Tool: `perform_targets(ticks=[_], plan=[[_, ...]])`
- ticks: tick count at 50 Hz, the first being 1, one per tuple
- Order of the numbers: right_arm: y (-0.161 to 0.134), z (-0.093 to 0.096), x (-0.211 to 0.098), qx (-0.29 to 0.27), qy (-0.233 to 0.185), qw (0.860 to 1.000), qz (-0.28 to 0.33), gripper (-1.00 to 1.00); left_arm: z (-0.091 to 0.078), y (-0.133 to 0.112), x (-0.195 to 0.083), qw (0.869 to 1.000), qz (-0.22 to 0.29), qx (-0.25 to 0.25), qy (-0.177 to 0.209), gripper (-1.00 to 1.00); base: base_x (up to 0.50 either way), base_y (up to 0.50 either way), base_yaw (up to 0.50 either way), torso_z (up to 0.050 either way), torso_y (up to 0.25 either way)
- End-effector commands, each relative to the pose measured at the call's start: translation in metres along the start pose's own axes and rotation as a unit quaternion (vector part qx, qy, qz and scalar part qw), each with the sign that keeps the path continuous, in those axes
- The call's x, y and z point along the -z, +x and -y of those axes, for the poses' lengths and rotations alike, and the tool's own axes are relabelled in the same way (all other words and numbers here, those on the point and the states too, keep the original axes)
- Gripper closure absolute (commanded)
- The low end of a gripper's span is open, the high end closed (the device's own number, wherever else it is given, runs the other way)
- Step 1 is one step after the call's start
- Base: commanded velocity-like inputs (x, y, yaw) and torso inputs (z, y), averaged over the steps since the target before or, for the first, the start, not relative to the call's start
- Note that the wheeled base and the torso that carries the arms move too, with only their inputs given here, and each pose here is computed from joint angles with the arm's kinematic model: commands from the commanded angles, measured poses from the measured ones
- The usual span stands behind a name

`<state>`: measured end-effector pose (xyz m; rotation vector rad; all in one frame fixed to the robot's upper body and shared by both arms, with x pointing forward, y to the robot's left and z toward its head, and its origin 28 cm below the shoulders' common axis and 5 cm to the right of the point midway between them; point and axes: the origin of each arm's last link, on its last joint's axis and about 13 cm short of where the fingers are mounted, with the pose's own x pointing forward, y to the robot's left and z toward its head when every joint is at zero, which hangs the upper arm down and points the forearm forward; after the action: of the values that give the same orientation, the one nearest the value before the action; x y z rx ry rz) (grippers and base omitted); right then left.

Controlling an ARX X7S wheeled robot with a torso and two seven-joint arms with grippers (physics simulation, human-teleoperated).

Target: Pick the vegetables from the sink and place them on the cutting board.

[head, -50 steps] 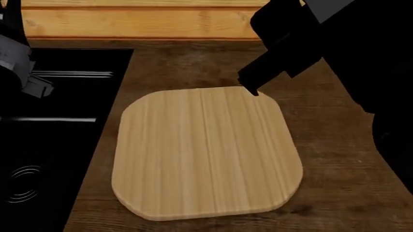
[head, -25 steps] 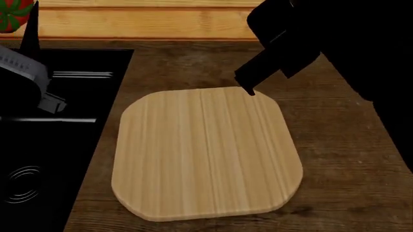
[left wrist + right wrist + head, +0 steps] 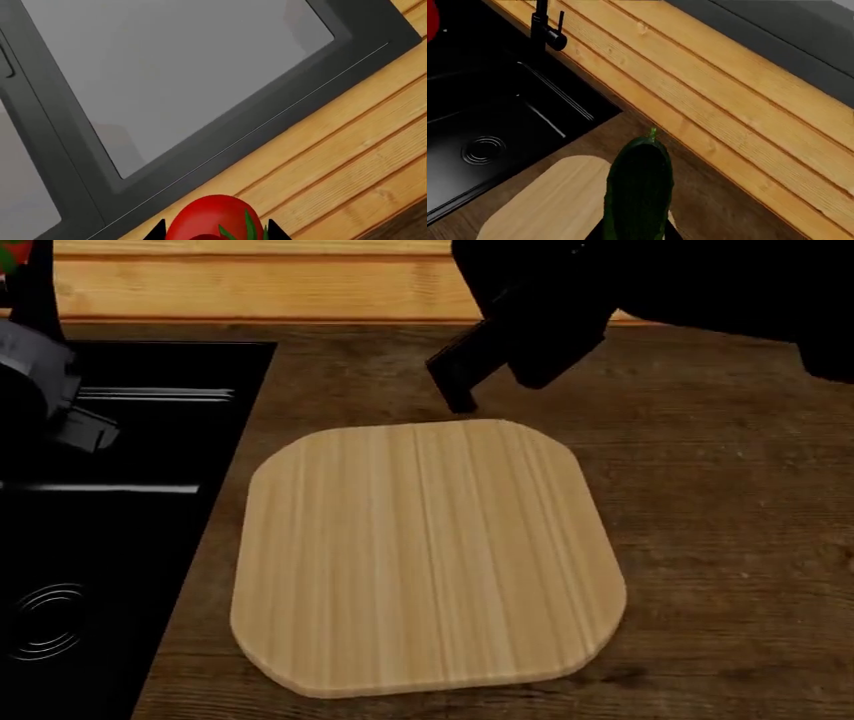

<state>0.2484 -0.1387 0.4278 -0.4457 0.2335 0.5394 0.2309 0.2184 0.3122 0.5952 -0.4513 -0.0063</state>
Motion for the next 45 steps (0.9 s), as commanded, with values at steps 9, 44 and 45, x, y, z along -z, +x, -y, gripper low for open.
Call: perform_targets(ticks=[9,44,45], plan=[[0.011,0.027,-0.044,-0.187,-0.008,0.971,-0.147,1.00,-0.003,-0.006,0.005,1.000,-0.003,0.013,-0.016,1.00,0.00,0.00,0.00,0.000,0.001],[0.069,0.015,-0.034,-0.242,-0.092,0.942,-0.213,1.00,-0.005,-0.009,0.011,1.000,-0.019,0.010,-0.015,1.00,0.00,0.00,0.00,0.000,0.000],[0.070,0.015,-0.034,-0.243,-0.091,0.943,-0.210,1.00,-0.005,-0.008,0.012,1.000,-0.021,0.011,-0.015,1.00,0.00,0.00,0.00,0.000,0.000]])
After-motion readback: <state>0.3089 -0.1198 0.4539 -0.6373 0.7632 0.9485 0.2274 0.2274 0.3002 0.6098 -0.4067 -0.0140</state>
